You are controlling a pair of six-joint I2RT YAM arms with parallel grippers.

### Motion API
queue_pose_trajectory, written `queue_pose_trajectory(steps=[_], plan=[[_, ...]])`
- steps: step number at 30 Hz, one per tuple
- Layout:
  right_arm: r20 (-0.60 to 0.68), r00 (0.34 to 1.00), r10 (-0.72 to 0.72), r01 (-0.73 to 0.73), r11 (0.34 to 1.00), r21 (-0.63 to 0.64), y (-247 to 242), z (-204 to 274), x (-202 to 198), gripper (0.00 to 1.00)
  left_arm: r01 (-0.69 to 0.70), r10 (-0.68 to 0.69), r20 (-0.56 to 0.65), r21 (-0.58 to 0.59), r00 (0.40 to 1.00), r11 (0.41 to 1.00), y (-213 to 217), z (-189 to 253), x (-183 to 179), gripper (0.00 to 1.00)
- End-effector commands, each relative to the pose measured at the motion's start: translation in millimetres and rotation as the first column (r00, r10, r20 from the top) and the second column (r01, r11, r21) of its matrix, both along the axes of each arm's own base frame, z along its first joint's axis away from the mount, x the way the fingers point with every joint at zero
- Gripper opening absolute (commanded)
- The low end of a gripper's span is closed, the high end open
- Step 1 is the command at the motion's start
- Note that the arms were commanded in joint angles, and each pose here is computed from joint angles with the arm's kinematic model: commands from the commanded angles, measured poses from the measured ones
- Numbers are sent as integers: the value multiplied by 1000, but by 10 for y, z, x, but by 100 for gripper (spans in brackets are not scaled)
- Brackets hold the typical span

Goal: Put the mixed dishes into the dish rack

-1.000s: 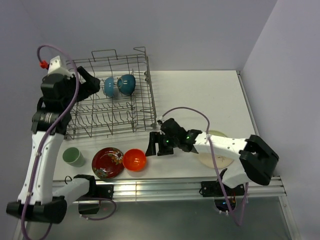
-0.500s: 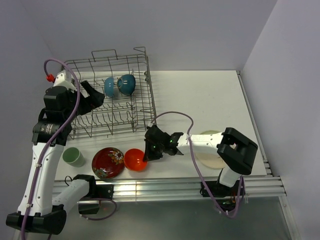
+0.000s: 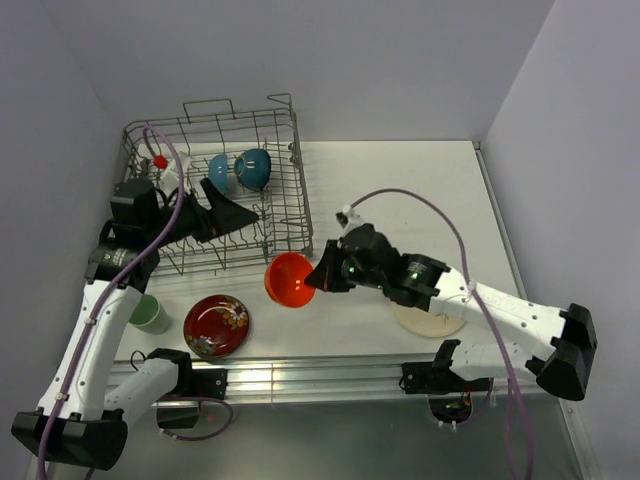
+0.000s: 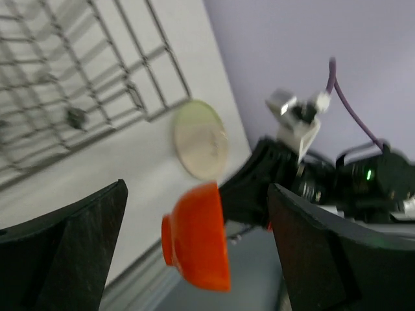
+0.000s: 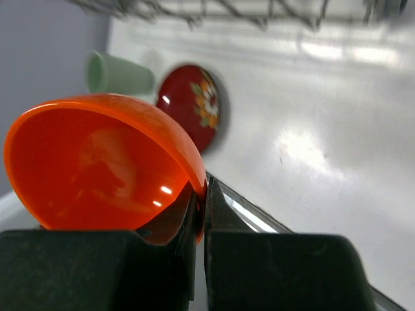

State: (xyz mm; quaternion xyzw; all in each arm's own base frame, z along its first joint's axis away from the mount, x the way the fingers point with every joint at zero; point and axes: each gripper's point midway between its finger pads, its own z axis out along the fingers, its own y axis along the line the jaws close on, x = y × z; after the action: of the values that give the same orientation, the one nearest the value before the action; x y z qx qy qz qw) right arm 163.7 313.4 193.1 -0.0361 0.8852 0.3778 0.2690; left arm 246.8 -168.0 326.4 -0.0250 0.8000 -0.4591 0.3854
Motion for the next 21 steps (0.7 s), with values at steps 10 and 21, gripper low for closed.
queue_pose_trajectory(steps=[10,21], plan=[[176,983,-43,4,977,212,-418,1266,522,0,407,-387,125,-316,913,857,-694,570,-641,99],[182,983,-21,-28,964,265,-435,1396,544,0,405,-396,97,-336,913,851,-840,468,-566,99]])
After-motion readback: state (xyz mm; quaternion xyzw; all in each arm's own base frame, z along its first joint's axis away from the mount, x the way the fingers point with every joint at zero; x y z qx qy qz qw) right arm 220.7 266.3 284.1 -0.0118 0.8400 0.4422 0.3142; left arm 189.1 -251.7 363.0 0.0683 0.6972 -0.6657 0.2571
